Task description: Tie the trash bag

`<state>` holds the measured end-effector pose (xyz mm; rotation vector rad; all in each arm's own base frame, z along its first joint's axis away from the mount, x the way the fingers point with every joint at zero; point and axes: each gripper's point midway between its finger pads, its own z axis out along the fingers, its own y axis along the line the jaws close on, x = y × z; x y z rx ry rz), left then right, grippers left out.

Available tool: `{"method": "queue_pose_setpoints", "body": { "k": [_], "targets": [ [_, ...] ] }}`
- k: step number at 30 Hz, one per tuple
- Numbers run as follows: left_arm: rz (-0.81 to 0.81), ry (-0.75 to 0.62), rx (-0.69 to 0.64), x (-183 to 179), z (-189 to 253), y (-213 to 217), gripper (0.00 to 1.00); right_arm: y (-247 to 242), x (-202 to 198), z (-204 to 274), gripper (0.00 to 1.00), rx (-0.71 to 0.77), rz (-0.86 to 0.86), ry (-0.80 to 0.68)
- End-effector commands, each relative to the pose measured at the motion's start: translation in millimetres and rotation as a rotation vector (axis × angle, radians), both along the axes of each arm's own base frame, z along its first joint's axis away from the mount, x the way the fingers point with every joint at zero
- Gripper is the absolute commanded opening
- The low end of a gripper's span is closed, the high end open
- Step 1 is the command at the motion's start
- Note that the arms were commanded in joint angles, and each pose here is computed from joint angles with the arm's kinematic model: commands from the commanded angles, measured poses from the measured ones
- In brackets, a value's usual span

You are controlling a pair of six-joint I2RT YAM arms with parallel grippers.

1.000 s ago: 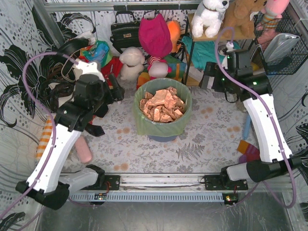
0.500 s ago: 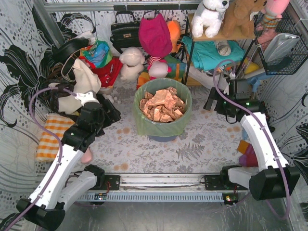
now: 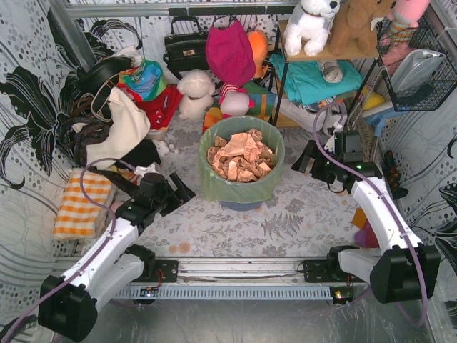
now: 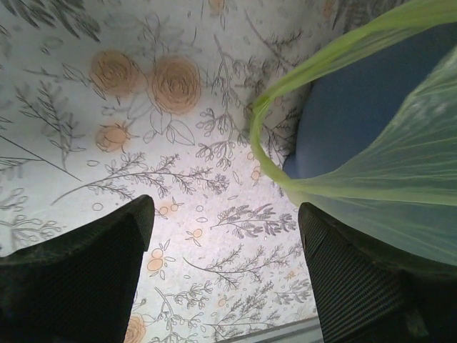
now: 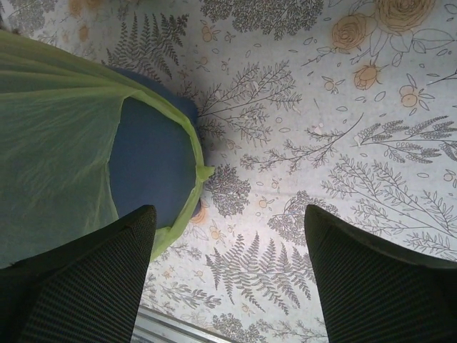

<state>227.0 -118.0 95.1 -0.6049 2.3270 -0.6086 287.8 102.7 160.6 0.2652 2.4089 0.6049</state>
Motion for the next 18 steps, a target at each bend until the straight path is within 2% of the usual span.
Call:
{"method": "queue_pose_setpoints", "body": {
  "k": [1, 12, 18],
  "targets": [
    [-0.017, -0.052, -0.166, 15.1, 3.8, -25.3, 0.9, 5.9, 1.8, 10.1, 0.83, 0.048, 0.009, -0.051],
    [0.126, 0.13, -0.477, 20.7, -34.9, -54.6, 0.87, 4.3, -2.8, 9.6, 0.82, 0.045, 0.003, -0.055],
    [0.187, 0.185, -0.58, 25.2, -38.7, -62.1, 0.86, 3.1, -3.7, 8.7, 0.82, 0.041, -0.003, -0.051]
  ]
}}
